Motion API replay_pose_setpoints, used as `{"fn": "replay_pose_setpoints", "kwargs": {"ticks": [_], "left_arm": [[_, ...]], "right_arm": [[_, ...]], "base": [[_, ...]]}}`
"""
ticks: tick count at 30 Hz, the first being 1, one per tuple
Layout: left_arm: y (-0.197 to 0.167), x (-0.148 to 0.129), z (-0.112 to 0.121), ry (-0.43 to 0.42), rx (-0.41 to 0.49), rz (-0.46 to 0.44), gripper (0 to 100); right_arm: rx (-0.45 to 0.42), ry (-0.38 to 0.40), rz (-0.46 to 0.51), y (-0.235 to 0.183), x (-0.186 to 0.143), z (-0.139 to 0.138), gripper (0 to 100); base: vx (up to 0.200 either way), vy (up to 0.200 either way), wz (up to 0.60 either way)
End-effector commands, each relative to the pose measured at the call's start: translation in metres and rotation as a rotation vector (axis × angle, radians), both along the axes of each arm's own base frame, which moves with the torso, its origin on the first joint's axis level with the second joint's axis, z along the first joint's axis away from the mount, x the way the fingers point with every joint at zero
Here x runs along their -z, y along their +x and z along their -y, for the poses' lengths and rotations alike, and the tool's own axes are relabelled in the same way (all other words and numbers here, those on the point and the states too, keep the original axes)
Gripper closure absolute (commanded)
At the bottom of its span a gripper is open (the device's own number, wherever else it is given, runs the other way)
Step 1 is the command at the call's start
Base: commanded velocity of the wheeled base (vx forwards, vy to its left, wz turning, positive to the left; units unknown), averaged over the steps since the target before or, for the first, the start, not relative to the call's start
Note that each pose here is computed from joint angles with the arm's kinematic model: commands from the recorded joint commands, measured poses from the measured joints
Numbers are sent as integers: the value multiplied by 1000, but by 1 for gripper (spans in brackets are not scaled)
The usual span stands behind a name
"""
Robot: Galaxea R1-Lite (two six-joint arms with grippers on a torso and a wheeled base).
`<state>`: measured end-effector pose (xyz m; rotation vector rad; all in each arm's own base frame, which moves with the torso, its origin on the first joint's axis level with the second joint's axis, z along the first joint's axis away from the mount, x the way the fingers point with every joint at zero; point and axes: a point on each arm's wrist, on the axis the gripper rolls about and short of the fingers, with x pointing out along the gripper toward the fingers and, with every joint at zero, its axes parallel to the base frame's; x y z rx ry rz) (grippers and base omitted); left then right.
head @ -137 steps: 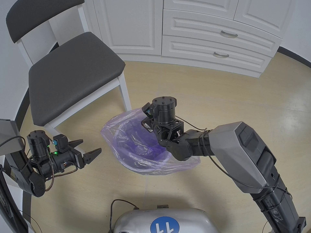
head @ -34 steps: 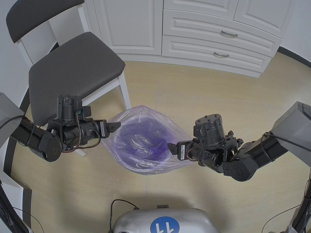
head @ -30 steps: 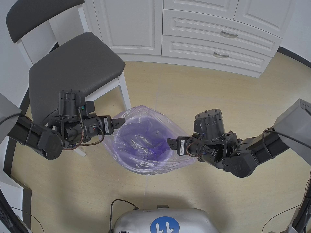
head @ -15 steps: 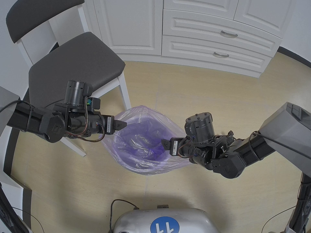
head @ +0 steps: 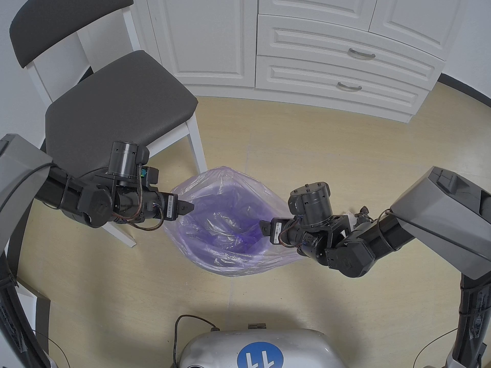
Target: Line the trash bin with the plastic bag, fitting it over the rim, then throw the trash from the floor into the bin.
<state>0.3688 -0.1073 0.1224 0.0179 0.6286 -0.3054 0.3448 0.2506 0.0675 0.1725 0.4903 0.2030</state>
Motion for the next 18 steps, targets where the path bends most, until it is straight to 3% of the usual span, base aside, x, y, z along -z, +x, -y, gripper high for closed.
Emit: {"fn": "replay_pose_setpoints", "kwargs": {"ticks": [1,7,12,15,18], "left_arm": [[18,24,-2,4,-20,-25,0],[32,34,-4,-5,-44,1,0],[43,37,-5,20,-118,21,0],[47,36,-4,4,-136,26,0],[53,29,-2,-65,-174,56,0]], "right_arm": [[63,1,16,19,8,3,0],[108,30,40,30,3,8,0],[142,26,43,42,10,13,0],[158,29,52,46,11,13,0],[204,70,76,55,9,10,0]], "base": [[0,0,0],[0,0,0],[0,0,0],[0,0,0],[0,0,0]]}}
